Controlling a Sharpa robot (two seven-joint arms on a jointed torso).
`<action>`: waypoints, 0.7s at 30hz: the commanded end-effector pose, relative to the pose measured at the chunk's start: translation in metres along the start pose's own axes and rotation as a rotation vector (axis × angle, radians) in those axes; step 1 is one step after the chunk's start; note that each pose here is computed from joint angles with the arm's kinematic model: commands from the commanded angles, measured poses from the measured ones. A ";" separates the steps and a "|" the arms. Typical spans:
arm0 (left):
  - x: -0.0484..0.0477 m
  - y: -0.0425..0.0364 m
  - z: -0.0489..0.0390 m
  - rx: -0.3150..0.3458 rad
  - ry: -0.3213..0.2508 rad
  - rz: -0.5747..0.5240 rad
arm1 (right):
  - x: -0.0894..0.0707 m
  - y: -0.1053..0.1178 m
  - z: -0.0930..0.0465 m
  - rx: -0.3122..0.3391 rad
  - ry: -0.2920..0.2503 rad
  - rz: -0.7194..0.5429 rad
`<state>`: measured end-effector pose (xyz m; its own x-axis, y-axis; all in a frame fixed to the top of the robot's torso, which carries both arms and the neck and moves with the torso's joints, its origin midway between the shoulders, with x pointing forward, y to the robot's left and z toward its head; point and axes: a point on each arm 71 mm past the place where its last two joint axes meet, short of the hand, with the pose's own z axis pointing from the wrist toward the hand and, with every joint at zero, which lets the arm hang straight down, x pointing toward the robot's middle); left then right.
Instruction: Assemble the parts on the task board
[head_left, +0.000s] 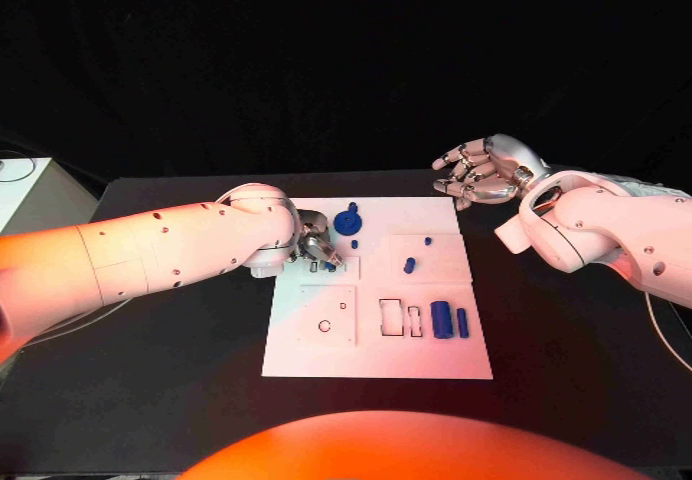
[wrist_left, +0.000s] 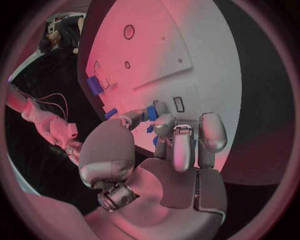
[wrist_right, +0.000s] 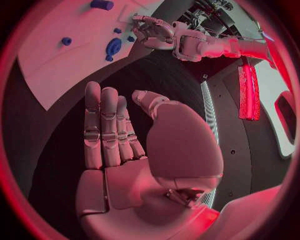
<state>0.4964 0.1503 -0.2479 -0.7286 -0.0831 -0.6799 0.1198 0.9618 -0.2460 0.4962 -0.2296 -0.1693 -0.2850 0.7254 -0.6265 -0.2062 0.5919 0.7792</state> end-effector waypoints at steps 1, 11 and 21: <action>0.0188 0.0016 0.0044 -0.010 0.081 0.020 | 0.001 0.000 0.000 -0.009 0.008 -0.004; 0.0188 0.0026 0.0043 -0.012 0.082 0.020 | 0.001 0.000 0.000 -0.008 0.009 -0.004; 0.0199 0.0014 0.0040 -0.004 0.095 -0.018 | 0.002 -0.001 0.000 -0.005 0.013 -0.003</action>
<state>0.4960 0.1505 -0.2481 -0.7325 -0.0959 -0.6739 0.1111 0.9599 -0.2573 0.4960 -0.2298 -0.1714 -0.2884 0.7247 -0.6258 -0.2026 0.5926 0.7796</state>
